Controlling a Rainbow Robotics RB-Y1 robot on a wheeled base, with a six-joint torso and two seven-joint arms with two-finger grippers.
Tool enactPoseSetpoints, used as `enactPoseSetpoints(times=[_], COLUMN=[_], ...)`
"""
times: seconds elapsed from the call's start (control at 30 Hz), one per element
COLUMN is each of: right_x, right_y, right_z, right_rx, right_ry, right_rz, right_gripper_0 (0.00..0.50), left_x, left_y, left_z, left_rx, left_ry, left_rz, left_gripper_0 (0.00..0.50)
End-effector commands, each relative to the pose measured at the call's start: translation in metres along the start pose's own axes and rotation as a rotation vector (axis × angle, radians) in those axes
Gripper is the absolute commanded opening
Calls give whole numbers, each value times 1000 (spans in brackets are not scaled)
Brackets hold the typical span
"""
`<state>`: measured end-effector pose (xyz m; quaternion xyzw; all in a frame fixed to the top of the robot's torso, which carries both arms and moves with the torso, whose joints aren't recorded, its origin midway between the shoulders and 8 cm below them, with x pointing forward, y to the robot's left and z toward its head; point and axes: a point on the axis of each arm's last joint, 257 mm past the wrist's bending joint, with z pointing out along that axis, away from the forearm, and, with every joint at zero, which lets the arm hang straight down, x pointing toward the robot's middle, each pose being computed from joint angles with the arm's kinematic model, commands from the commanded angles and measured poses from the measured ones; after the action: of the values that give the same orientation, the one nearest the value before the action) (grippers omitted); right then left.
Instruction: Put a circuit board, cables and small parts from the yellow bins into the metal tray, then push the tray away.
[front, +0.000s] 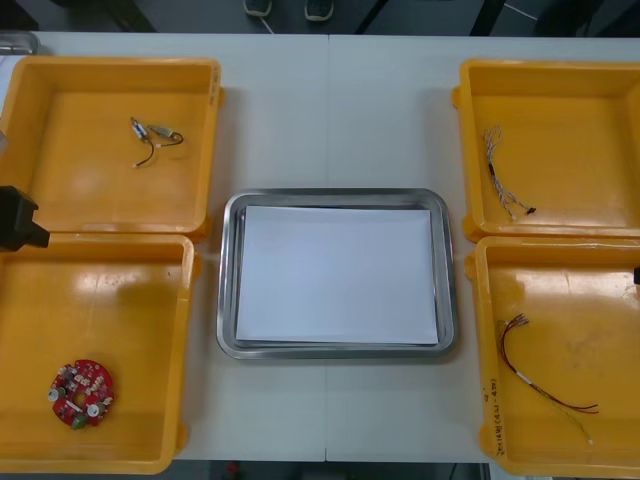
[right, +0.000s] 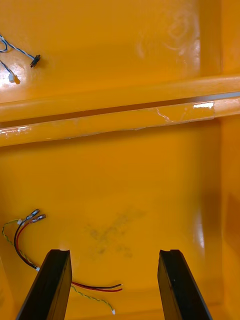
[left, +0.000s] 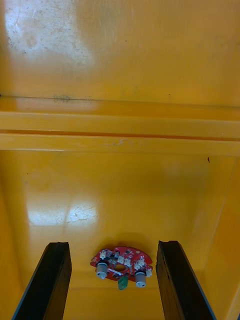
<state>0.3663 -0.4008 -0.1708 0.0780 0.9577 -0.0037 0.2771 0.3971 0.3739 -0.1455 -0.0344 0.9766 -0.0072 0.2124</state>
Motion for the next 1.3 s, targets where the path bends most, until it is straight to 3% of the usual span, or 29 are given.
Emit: enactPoseSetpoints(times=[0.03,1.3], right_x=[4,4], right_y=[4,4], right_z=[-3,-3], right_rx=[-2,-2], right_ry=[-7,-7], right_rz=[-6,-6], right_gripper_0=[500,500], left_x=[-4,-4], left_y=[17,17], left_z=[-15,-15], left_rx=[-43,-43], left_ry=[-20,-20], left_rz=[70,70], left_gripper_0=[500,500])
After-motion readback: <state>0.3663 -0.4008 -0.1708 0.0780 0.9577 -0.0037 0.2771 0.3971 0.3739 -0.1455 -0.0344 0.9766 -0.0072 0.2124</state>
